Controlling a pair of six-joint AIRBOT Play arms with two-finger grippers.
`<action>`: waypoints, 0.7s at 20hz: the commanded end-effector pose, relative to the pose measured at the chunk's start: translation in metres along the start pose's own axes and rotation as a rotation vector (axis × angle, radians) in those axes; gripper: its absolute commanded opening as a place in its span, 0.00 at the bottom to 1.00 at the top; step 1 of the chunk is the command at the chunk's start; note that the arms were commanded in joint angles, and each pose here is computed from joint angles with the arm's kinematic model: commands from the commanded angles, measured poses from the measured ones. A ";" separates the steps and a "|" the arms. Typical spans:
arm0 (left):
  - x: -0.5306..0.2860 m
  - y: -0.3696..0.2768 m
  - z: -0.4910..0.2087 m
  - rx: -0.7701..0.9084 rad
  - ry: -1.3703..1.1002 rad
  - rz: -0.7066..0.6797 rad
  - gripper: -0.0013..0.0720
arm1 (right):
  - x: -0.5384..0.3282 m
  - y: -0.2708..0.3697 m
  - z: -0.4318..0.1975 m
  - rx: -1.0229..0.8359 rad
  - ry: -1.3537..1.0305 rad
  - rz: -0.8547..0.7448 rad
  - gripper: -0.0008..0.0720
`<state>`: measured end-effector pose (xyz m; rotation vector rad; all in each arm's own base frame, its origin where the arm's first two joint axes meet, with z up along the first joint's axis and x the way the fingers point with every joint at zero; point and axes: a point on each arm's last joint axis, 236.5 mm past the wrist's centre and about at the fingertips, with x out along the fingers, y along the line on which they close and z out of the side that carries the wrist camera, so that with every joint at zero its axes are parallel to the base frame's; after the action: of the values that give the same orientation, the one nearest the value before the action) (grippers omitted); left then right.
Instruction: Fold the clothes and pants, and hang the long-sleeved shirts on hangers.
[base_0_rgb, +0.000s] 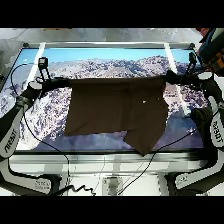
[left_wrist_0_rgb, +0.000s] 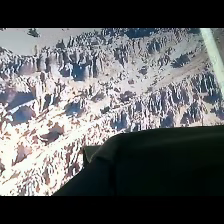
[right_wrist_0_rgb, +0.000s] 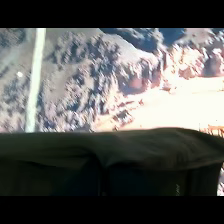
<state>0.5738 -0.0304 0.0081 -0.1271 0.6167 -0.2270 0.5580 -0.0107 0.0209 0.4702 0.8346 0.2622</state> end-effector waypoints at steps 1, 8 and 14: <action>-0.001 -0.011 -0.027 -0.014 0.105 -0.090 0.03 | 0.000 -0.010 -0.047 -0.069 0.195 -0.022 0.03; -0.028 -0.015 -0.102 0.057 0.425 -0.191 0.03 | -0.026 -0.043 -0.111 -0.079 0.493 -0.154 0.03; -0.028 -0.028 -0.144 0.011 0.582 -0.222 0.03 | -0.031 -0.048 -0.118 0.031 0.517 -0.209 0.03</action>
<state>0.4778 -0.0540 -0.0741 -0.0960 1.0930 -0.4852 0.4587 -0.0258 -0.0474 0.3052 1.3352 0.2360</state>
